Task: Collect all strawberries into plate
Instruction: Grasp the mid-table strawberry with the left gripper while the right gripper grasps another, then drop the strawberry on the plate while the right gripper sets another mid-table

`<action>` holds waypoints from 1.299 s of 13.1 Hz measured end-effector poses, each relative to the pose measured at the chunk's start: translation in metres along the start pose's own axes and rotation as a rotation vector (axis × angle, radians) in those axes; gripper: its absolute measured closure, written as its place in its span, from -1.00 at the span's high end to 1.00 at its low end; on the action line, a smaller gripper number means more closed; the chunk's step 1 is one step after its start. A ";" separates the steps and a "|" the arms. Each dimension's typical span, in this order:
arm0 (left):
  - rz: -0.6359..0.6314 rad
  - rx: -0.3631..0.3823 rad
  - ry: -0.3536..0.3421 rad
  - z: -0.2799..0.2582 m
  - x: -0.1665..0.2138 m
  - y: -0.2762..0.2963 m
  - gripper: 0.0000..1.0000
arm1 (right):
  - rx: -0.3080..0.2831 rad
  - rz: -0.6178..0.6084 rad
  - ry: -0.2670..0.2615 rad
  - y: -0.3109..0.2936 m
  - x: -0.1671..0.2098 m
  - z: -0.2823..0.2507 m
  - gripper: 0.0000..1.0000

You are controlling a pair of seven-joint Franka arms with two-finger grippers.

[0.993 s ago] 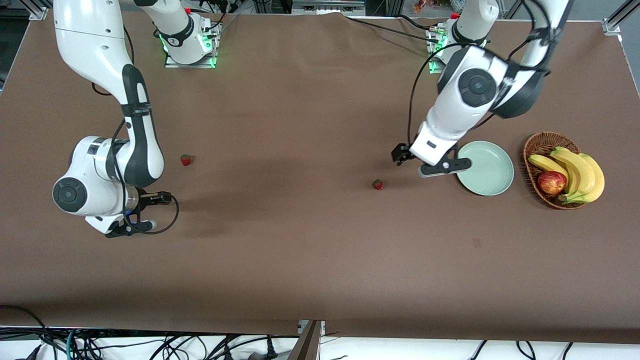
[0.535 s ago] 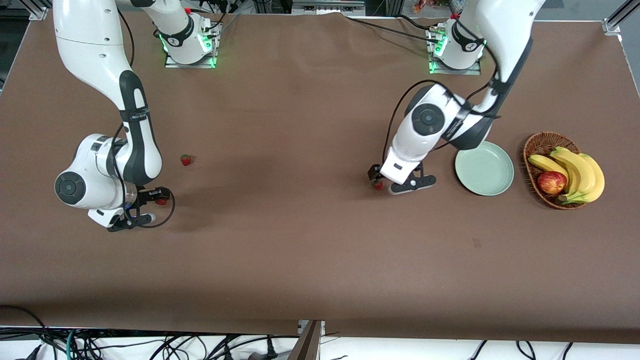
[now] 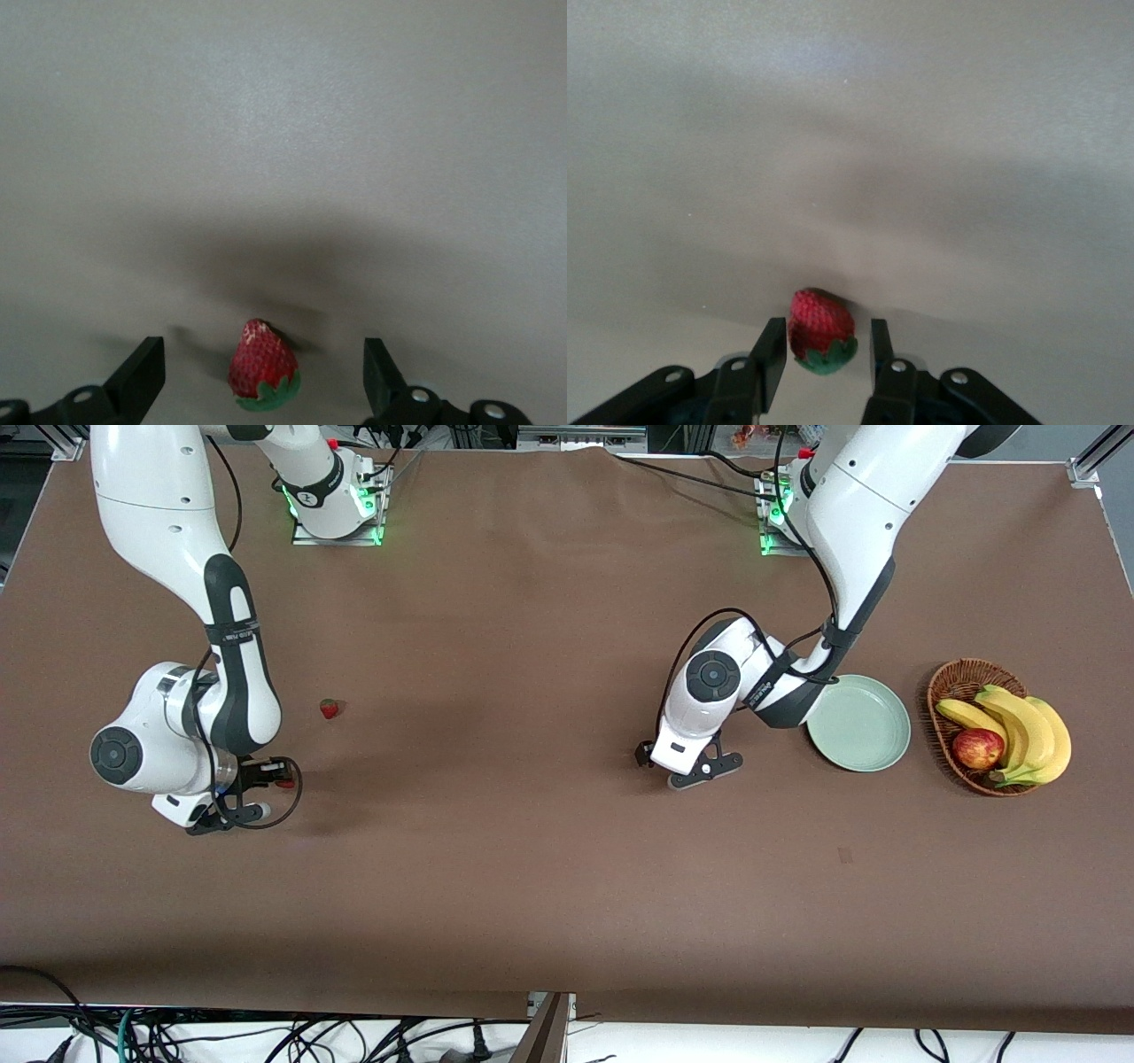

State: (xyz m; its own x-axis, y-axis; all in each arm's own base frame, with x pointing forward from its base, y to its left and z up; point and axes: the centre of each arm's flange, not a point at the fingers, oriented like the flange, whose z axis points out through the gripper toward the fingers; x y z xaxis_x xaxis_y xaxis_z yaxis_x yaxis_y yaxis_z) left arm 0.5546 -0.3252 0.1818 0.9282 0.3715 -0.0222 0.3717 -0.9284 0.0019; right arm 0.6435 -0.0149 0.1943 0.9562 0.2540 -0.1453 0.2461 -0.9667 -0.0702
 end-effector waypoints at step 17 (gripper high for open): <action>0.074 0.022 -0.194 -0.186 0.119 -0.087 -0.32 | 0.100 0.356 -0.027 -0.255 0.057 -0.071 -0.37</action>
State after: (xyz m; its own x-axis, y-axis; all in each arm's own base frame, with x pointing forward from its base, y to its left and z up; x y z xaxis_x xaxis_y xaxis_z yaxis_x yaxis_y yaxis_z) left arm 0.6360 -0.1987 0.3649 0.9309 0.2952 -0.2150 0.3000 -0.9539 -0.0107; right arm 0.6461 0.2434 0.2740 0.9742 -0.0955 -0.2043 -0.1191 -0.9872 -0.1064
